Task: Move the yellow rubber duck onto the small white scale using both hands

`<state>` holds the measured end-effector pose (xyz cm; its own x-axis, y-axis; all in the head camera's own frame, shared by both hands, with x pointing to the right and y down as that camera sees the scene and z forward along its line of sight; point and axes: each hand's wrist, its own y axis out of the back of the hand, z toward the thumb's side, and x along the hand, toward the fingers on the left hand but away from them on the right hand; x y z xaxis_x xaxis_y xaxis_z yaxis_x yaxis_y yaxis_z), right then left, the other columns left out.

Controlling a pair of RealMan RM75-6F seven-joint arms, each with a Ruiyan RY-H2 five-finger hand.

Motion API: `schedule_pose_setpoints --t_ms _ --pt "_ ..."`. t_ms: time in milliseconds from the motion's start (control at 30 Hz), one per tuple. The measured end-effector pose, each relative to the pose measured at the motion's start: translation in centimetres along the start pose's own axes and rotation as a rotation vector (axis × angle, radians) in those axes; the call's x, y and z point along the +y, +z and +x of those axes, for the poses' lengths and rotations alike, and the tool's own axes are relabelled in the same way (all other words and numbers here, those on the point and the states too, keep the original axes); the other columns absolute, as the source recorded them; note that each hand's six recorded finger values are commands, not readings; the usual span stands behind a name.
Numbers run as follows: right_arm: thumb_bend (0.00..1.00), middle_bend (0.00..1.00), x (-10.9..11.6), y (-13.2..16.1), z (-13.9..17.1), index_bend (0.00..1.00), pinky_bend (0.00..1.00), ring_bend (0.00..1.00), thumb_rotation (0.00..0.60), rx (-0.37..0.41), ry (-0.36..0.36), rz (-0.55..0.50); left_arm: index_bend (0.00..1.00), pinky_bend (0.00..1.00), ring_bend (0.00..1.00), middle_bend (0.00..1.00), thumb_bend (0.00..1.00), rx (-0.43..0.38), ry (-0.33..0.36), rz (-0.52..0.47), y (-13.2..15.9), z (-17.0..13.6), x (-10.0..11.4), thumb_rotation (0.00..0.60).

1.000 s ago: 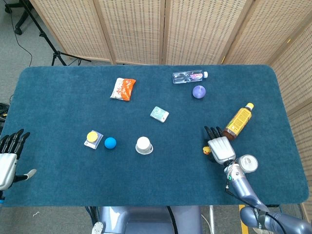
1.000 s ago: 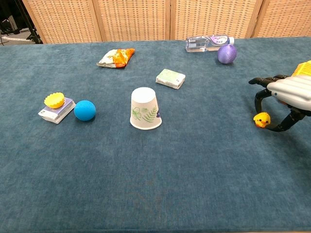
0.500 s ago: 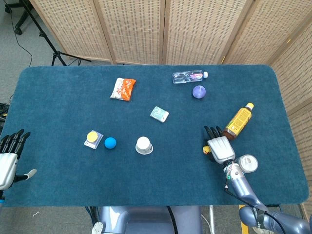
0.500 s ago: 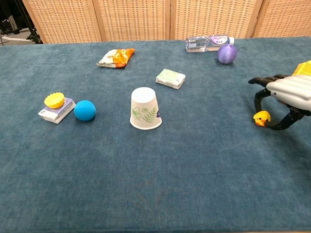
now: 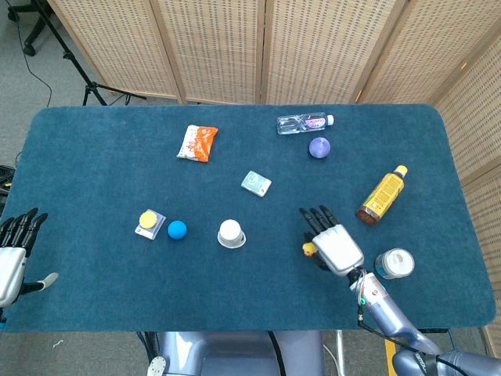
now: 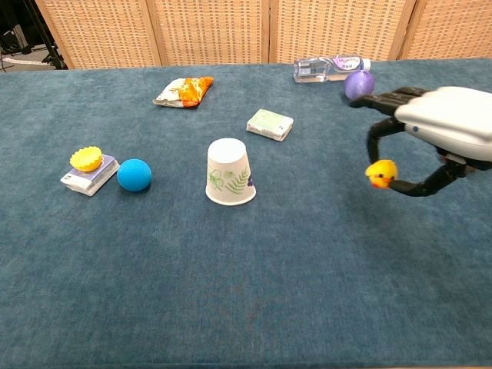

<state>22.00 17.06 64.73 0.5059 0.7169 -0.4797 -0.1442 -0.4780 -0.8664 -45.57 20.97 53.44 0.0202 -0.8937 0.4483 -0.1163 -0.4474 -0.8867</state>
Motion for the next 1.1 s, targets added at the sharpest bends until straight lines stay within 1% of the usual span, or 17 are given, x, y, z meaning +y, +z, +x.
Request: schedule_pose_setpoints --t_ms 67,100,200,300,433,600,800,967,1100 --pt "0.49 0.00 0.9 1.6 -0.1 0.51 0.00 0.00 0.600 0.063 -0.023 0.016 0.00 0.00 0.00 0.00 0.00 -0.001 -0.001 -0.002 0.0 0.0 0.0 0.600" --pt "0.49 0.00 1.4 2.8 -0.3 0.51 0.00 0.00 0.600 0.107 -0.035 0.027 0.00 0.00 0.00 0.00 0.00 -0.002 -0.001 -0.003 0.0 0.0 0.0 0.600" --pt "0.49 0.00 2.2 5.4 -1.0 0.51 0.00 0.00 0.600 0.197 -0.040 0.059 0.00 0.00 0.00 0.00 0.00 -0.002 0.000 -0.005 -0.1 0.0 0.1 0.600" --pt "0.49 0.00 2.5 8.0 -1.4 0.51 0.00 0.00 0.600 0.277 -0.039 0.092 0.00 0.00 0.00 0.00 0.00 -0.003 0.000 -0.006 -0.1 0.0 0.1 0.600" --pt "0.50 0.00 2.7 11.3 -1.7 0.51 0.00 0.00 0.600 0.375 -0.054 0.123 0.00 0.00 0.00 0.00 0.00 -0.004 -0.012 -0.004 -0.2 0.2 0.0 0.600" --pt "0.50 0.00 2.2 16.0 -2.4 0.51 0.00 0.00 0.600 0.485 -0.059 0.170 0.00 0.00 0.00 0.00 0.00 -0.009 -0.026 -0.001 -0.1 0.2 -0.2 0.600" --pt "0.50 0.00 1.2 19.7 -3.7 0.51 0.00 0.00 0.600 0.575 -0.066 0.238 0.00 0.00 0.00 0.00 0.00 -0.015 -0.040 0.005 0.1 0.4 -0.6 0.600" --pt "0.50 0.00 0.7 21.0 -4.8 0.51 0.00 0.00 0.600 0.603 -0.075 0.291 0.00 0.00 0.00 0.00 0.00 -0.016 -0.045 0.004 0.0 0.4 -0.6 0.600" --pt "0.50 0.00 0.2 21.3 -5.4 0.51 0.00 0.00 0.600 0.599 -0.069 0.306 0.00 0.00 0.00 0.00 0.00 -0.014 -0.048 0.001 0.0 0.5 -0.6 0.600"
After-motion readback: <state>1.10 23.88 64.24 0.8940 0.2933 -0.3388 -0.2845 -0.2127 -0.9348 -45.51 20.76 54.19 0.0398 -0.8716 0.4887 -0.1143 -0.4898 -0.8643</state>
